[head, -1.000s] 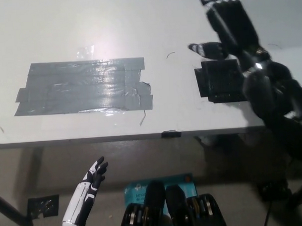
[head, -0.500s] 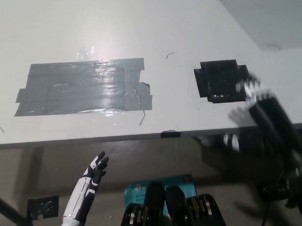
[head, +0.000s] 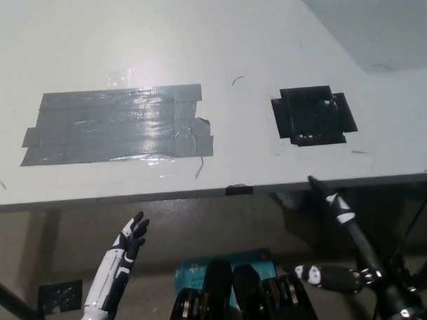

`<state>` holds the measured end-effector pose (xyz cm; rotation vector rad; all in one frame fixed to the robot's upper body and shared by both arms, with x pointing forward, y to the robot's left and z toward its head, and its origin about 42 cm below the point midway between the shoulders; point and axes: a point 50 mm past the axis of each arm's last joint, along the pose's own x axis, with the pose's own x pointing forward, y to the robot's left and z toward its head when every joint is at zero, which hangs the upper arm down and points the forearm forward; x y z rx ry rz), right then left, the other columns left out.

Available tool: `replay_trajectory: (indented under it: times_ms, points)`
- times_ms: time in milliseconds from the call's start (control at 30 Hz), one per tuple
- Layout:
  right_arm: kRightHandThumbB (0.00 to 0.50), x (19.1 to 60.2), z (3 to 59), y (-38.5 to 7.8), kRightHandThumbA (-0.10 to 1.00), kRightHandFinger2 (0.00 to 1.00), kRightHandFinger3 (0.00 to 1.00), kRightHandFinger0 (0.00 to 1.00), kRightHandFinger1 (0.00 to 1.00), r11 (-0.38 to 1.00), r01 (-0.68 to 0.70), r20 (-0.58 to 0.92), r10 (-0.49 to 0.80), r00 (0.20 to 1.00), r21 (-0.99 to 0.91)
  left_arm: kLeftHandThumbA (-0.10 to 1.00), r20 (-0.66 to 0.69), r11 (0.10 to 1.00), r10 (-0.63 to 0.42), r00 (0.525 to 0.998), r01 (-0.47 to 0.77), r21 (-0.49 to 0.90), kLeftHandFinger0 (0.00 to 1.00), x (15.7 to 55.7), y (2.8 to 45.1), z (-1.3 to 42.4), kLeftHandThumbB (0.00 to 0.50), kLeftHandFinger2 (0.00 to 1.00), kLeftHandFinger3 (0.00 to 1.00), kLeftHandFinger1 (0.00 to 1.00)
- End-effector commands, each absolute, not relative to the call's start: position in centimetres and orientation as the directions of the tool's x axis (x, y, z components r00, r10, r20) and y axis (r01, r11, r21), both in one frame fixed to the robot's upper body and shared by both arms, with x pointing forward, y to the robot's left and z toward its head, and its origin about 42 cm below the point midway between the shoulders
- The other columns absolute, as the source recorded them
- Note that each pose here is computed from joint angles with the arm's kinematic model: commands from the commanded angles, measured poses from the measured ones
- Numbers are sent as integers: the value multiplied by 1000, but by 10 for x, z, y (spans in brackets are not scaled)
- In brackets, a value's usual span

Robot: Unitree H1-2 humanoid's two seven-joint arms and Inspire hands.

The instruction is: A tripod is kept on the middle of the desk infront of the robot and the robot grabs one of its legs to pick it up and hands it to a person

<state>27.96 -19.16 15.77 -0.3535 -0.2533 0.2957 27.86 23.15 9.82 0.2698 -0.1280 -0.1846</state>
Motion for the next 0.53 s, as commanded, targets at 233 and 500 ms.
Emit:
replay_trajectory:
  times_ms: [233, 500]
  points:
    - [279, 286, 137, -185, 1000, 1000, 1000, 1000, 1000, 882, -440, 92, 459, 884, -170, 1000, 208, 955, -163, 964, 101, 280, 1000, 282, 239, 107, 113, 1000, 1000, 1000]
    - [255, 286, 131, -186, 1000, 1000, 1000, 1000, 1000, 871, -454, 52, 471, 881, -188, 1000, 218, 956, -160, 963, 97, 276, 1000, 283, 240, 109, 101, 1000, 1000, 1000]
